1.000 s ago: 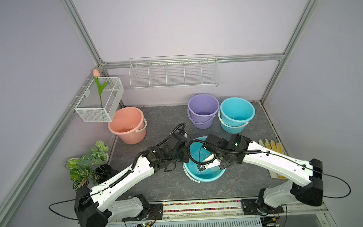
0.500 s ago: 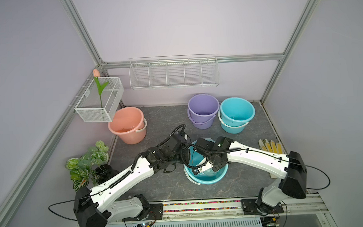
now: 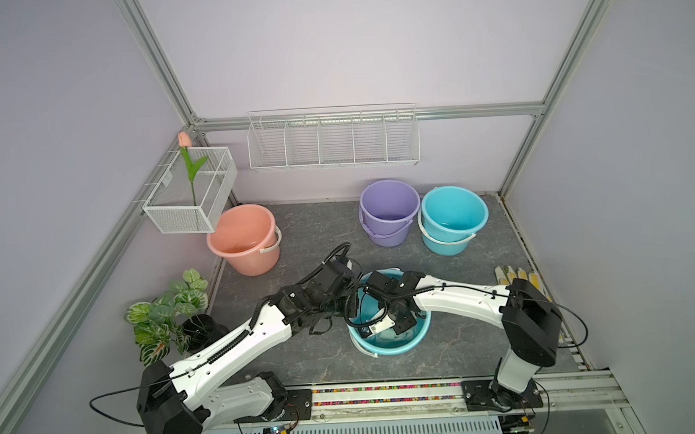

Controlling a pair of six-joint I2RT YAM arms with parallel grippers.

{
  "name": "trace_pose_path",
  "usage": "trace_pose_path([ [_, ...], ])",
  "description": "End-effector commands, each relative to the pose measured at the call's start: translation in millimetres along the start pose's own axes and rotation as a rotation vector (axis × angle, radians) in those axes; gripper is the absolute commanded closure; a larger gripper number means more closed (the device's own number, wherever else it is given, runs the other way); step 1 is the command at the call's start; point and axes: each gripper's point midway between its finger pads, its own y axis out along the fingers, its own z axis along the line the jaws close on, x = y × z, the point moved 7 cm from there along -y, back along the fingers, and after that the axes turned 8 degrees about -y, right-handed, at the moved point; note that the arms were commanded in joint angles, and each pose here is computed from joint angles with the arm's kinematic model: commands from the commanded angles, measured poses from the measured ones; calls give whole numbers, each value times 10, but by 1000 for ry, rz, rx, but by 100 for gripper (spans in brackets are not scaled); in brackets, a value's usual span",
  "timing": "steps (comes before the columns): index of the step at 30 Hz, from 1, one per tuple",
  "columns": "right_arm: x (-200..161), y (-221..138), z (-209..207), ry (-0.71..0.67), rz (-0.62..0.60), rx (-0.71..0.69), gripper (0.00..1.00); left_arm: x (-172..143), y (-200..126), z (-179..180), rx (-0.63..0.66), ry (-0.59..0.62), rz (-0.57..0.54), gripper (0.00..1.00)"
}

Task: Wipe the inside of the bucket with a cloth
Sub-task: Wipe the dirt from the inside of the bucket.

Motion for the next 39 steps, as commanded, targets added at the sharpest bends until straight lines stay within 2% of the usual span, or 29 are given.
trace_pose_path([
  [1,-42,291,159,58,-37,126,93,62,-89,-139,-86,-1,-45,100],
  [5,-38,-6,116,84,-89,52,93,74,-100,-134,-79,-5,-52,100],
  [9,-47,-465,98,105,-149,-66,93,100,-123,-137,-74,-4,-67,100],
  [13,-80,-884,155,140,-201,-170,93,122,-164,-135,-69,-5,-84,100],
  [19,-147,-1330,283,218,-250,-282,93,191,-304,-154,-79,-6,-136,100],
  [25,-215,-1576,325,332,-261,-360,93,235,-430,-127,-88,-26,-205,100],
  [33,-271,-1801,372,479,-250,-435,93,201,-461,-61,-108,-97,-243,100],
  [39,-347,-1992,345,726,-230,-519,93,164,-411,-100,-127,-64,-197,100],
])
